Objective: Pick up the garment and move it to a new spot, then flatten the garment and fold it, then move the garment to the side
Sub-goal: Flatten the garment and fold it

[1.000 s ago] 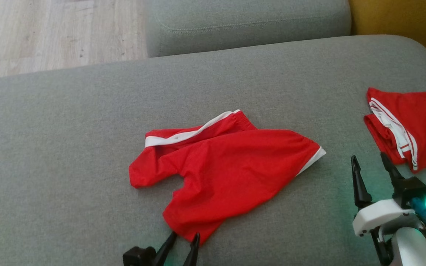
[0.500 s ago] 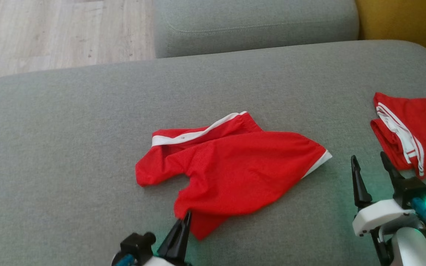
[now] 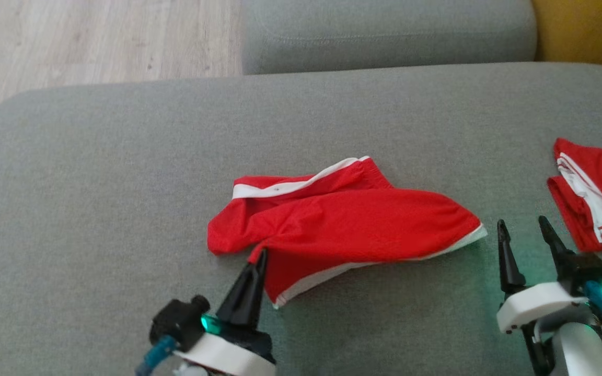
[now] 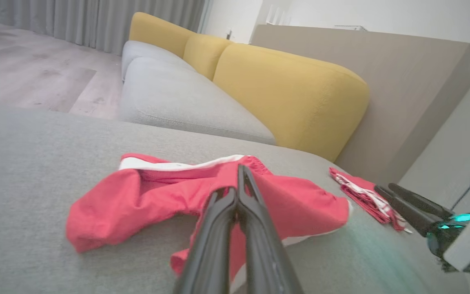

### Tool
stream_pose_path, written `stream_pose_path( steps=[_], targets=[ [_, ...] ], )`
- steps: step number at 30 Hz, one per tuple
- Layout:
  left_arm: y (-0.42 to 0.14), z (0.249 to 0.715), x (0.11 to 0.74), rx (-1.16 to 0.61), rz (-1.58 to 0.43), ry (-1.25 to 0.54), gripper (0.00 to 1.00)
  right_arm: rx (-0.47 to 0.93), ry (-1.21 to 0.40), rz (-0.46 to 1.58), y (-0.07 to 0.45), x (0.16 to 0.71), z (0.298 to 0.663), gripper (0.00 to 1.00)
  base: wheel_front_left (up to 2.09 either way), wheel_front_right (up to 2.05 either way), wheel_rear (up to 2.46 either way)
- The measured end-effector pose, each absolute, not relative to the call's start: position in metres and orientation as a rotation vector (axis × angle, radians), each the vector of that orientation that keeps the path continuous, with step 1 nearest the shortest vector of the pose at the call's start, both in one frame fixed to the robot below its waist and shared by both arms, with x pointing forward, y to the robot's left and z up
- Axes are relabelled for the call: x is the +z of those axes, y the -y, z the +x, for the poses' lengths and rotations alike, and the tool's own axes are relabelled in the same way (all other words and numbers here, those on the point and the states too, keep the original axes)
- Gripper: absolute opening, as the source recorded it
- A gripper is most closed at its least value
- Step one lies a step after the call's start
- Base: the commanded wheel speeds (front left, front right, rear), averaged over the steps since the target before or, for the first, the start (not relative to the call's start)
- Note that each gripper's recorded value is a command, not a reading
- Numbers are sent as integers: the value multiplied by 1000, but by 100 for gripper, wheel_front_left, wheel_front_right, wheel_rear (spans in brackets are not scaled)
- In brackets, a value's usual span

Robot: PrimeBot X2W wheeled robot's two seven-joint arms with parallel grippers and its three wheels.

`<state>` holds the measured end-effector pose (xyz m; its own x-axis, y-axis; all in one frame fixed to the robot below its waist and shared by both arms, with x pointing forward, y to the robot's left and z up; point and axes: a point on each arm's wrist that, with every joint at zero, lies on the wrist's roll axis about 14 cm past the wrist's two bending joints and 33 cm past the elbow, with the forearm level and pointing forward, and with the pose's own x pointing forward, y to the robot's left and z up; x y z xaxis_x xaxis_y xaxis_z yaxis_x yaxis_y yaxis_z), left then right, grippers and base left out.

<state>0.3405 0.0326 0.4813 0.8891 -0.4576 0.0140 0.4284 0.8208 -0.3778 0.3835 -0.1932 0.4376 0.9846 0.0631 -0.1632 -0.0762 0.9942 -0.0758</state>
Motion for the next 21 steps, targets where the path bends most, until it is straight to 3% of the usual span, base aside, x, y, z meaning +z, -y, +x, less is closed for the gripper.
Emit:
stream_pose_path(
  steps=[11,21],
  targets=[
    [-77,412,450,-414,-193,-148,0,82,-164,-67,188,434,403,100,0,0,0],
    [-105,455,426,-405,-20,-240,0,51,-182,-46,196,428,397,100,0,0,0]
  ],
)
